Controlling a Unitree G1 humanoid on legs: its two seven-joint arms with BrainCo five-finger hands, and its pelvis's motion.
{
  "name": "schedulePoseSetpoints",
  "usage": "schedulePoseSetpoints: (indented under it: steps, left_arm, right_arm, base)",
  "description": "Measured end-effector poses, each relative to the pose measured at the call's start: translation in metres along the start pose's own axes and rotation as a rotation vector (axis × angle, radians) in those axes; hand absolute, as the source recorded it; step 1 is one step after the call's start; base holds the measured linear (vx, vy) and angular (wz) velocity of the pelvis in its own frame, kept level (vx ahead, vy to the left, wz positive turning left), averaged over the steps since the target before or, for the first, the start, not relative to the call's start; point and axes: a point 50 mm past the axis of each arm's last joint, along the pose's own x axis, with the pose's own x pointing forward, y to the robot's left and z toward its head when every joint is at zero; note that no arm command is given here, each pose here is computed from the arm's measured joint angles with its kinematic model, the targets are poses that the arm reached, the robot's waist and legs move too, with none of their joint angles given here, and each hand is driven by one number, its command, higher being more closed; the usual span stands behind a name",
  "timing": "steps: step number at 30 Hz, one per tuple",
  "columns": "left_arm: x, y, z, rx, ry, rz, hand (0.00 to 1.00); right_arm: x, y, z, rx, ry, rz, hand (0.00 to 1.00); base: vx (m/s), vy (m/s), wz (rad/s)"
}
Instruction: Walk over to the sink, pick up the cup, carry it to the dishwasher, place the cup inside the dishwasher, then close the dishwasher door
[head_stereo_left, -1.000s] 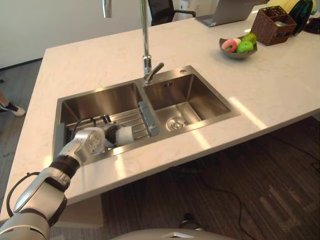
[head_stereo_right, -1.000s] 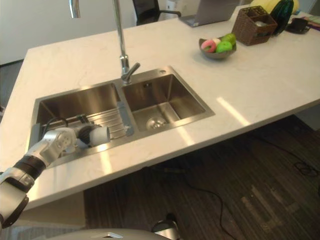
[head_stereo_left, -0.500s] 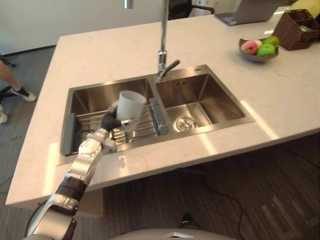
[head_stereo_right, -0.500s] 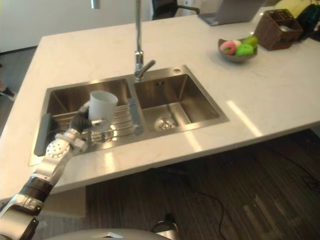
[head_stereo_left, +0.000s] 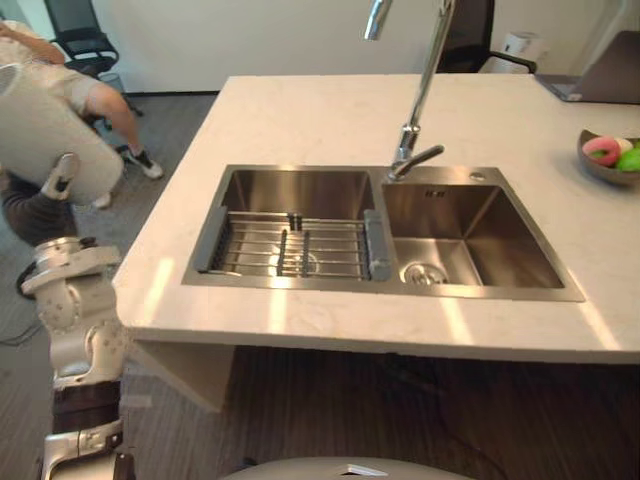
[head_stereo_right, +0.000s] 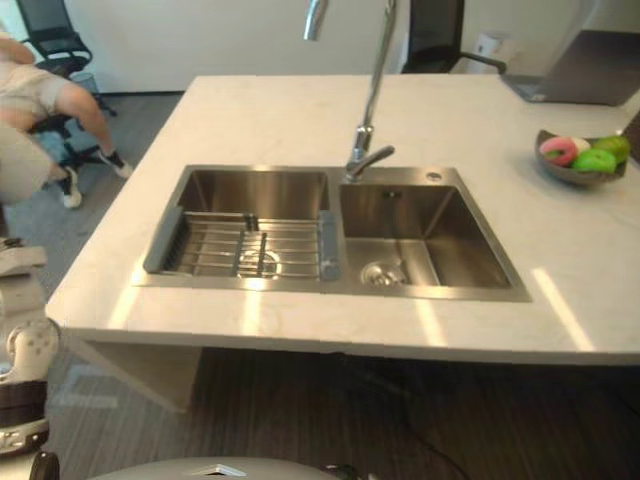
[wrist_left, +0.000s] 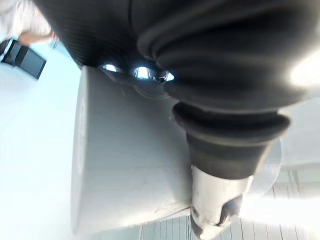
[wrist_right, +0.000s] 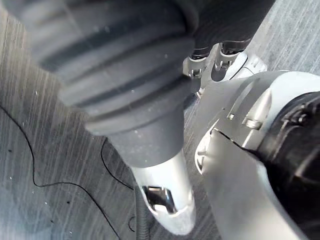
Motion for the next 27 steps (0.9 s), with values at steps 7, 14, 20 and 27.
schedulePoseSetpoints:
  steps: [7,14,20,27]
  left_arm:
    - [-0.023,0.053,0.017,0.128,0.014,0.181,1.0]
    - [-0.058,0.07,0.019,0.178,0.114,0.238,1.0]
    - [-0.061,0.069,0.017,0.172,0.13,0.189,1.0]
    - [-0.059,0.014,-0.02,-0.027,0.185,0.039,1.0]
  right_arm:
    - [0.0,-0.002,-0.01,-0.077,0.045,-0.019,0.0]
    - [0.003,0.003,-0.007,-0.172,0.08,-0.027,0.0]
    - [0.001,-0.005,0.008,-0.181,0.055,-0.052,0.0]
    - [0.003,0.0,0.01,-0.037,0.005,-0.037,0.0]
  base:
    - [0.03,-0.04,0.58]
    - [-0.04,-0.038,0.74]
    - [-0.06,-0.028,0.61]
    - [-0.01,0.03,0.43]
